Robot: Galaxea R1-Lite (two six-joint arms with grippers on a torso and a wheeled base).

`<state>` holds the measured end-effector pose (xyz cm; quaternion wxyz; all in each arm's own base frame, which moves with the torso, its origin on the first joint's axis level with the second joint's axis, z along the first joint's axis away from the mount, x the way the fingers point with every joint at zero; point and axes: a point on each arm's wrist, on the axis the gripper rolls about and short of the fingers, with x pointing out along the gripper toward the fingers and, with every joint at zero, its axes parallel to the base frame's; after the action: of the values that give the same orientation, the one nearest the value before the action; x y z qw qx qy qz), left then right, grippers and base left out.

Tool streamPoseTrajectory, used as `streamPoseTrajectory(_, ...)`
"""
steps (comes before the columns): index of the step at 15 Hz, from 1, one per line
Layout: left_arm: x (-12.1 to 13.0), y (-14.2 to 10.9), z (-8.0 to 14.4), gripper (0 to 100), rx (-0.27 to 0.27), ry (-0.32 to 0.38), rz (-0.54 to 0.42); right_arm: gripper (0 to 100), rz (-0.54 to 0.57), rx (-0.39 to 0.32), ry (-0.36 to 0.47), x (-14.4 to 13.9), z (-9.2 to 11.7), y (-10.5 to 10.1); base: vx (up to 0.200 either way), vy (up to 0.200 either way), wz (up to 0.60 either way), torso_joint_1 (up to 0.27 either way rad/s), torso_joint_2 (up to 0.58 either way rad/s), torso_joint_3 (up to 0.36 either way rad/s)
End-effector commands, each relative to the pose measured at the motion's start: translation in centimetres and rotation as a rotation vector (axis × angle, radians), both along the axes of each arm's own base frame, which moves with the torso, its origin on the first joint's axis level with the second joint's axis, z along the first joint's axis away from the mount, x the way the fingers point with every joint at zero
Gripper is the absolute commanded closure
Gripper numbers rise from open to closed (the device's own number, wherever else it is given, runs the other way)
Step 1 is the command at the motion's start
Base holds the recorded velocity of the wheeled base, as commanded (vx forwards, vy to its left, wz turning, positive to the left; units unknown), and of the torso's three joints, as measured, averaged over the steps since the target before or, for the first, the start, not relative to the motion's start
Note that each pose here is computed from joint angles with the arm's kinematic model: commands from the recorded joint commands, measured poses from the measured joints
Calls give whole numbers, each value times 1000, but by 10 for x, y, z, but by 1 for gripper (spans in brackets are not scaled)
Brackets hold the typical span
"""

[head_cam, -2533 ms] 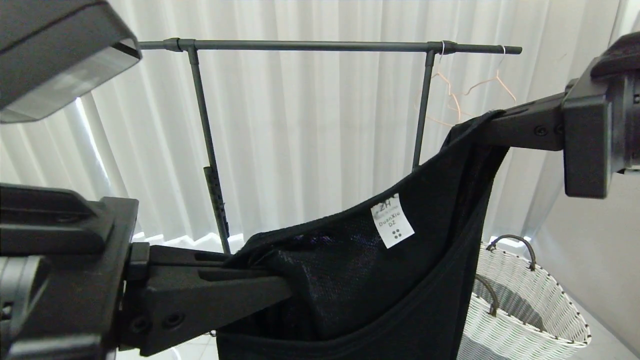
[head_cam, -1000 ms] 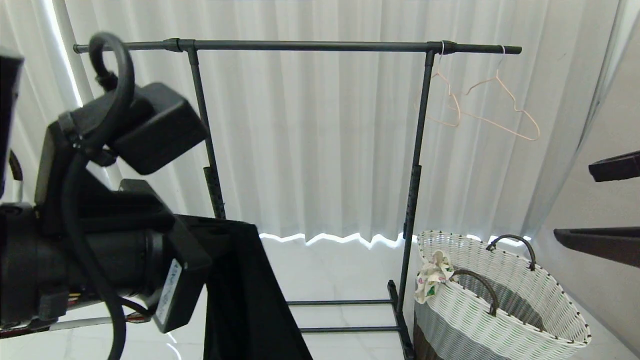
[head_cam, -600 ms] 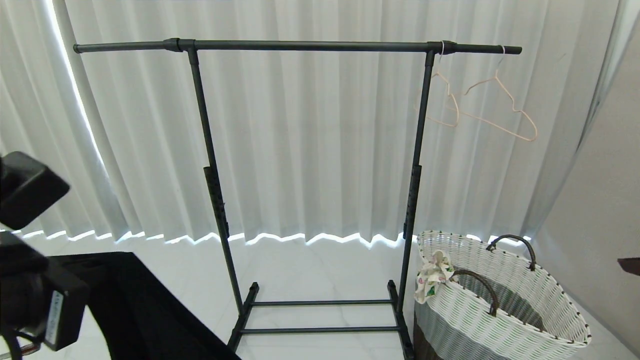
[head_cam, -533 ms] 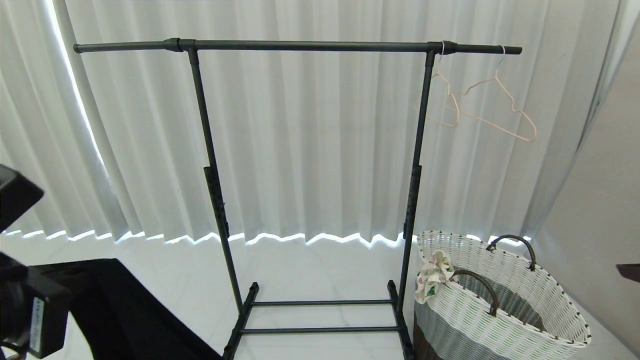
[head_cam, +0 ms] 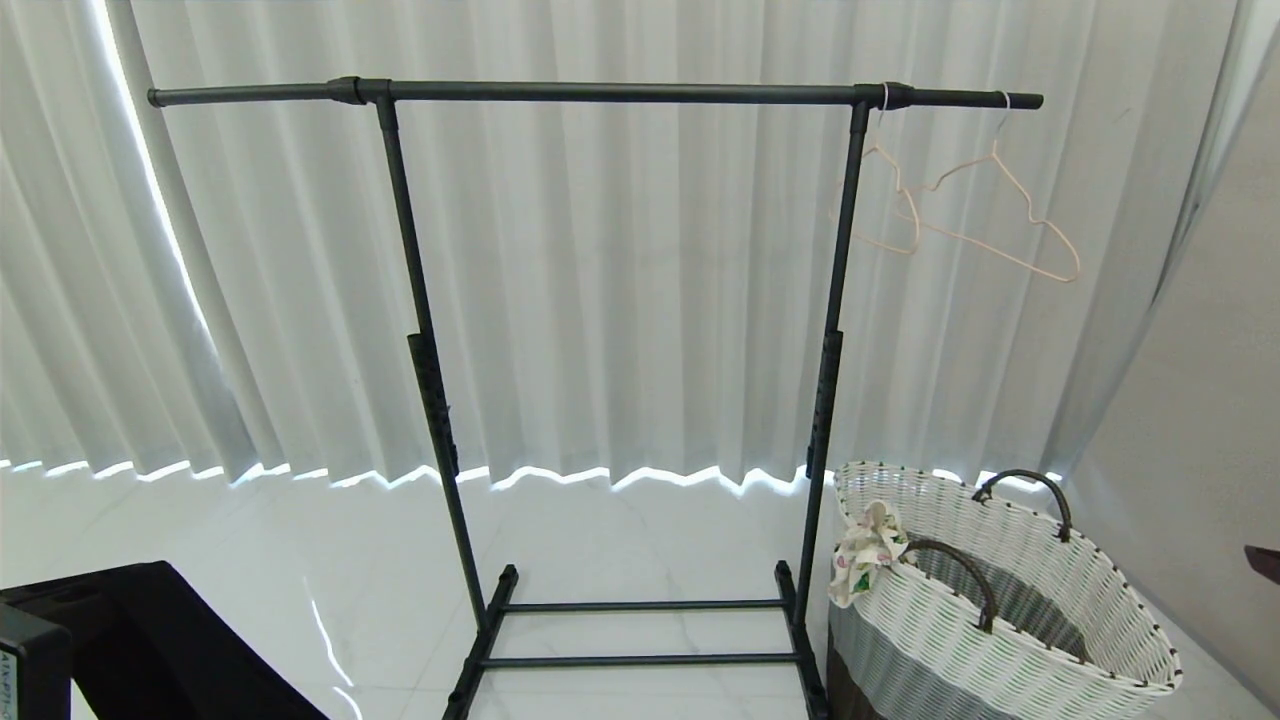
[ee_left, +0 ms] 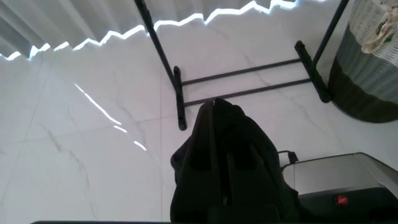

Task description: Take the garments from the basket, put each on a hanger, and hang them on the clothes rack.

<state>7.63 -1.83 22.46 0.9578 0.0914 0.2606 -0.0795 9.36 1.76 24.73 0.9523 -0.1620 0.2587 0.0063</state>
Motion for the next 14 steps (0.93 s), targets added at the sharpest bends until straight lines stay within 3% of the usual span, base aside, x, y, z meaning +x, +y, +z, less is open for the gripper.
streamPoseTrajectory(1,0,0,-7,100,10,26,2,0,-58,1,-1,7,-4,-5,0,0,0,0,0,0)
streamPoseTrajectory(5,0,0,-15,100,31,51,1,0,-72,28,-57,22,2,-5,0,0,0,35,-130,-128)
streamPoseTrajectory(7,-1,1,-17,100,74,48,-7,0,-57,37,-61,23,4,-5,0,0,0,144,-488,-268)
streamPoseTrajectory(14,13,9,-14,100,129,2,155,0,-67,43,-51,26,3,-5,0,0,0,187,-468,-285)
